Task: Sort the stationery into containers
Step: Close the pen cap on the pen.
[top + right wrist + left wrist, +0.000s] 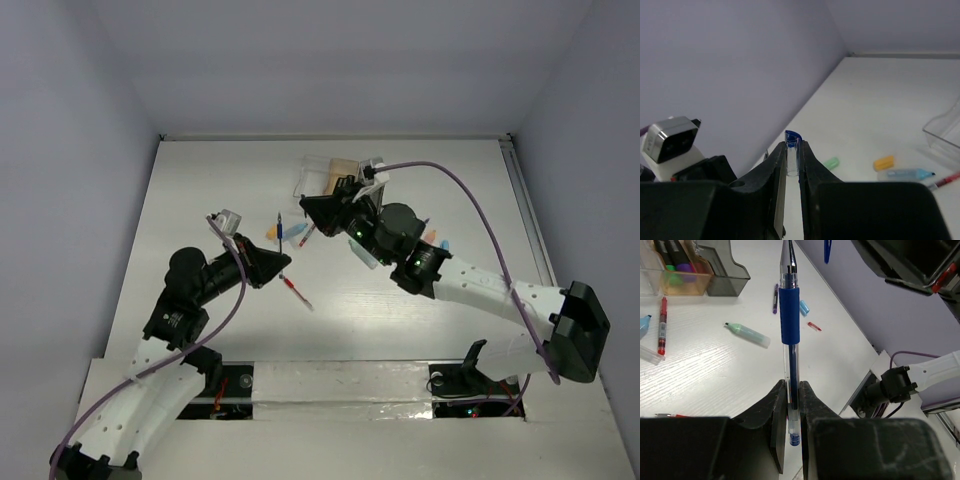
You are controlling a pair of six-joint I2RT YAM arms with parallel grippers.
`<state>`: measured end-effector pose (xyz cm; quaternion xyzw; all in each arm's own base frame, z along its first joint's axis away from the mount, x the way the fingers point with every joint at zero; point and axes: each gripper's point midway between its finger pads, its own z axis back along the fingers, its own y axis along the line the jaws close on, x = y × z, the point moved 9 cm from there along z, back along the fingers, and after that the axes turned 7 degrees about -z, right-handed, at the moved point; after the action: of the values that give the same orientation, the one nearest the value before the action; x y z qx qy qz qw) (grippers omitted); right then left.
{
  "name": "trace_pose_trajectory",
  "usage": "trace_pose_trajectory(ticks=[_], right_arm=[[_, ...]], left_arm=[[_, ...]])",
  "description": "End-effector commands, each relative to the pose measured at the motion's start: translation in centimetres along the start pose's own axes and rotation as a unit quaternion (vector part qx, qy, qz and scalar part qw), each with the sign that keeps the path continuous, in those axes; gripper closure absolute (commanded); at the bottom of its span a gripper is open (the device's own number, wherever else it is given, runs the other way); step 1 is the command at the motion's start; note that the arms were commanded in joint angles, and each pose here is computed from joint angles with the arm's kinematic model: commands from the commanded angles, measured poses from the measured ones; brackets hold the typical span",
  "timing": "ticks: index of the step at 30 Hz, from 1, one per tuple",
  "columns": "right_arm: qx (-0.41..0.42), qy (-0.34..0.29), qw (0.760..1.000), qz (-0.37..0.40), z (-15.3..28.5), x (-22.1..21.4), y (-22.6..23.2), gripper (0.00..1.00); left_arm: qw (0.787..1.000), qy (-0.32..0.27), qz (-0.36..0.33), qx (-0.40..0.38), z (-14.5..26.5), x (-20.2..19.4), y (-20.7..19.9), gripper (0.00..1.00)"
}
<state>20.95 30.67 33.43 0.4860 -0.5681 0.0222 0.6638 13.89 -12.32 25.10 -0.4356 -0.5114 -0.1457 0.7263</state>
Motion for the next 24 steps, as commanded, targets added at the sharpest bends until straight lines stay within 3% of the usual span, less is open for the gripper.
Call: trace_pose_trajectory(ticks=[1, 13, 24], right_arm=[[0.081, -0.064, 0.994, -0.037, -1.2, 2.9, 3.1, 1.00], [0.121, -0.057, 0.989, -0.061, -3.8, 2.0, 4.1, 1.00], [0.112, -0.030, 0.991, -0.062, -3.2, 0.5, 3.4, 1.00]], left_arm=[[0.999, -0.023, -0.012, -0.033, 0.1, 0.4, -0.9, 1.00], [0.999, -0.022, -0.010, -0.033, 0.2, 0.2, -1.1, 1.00], [0.999, -0.029, -0.008, -0.014, 0.2, 0.3, -0.8, 1.00]])
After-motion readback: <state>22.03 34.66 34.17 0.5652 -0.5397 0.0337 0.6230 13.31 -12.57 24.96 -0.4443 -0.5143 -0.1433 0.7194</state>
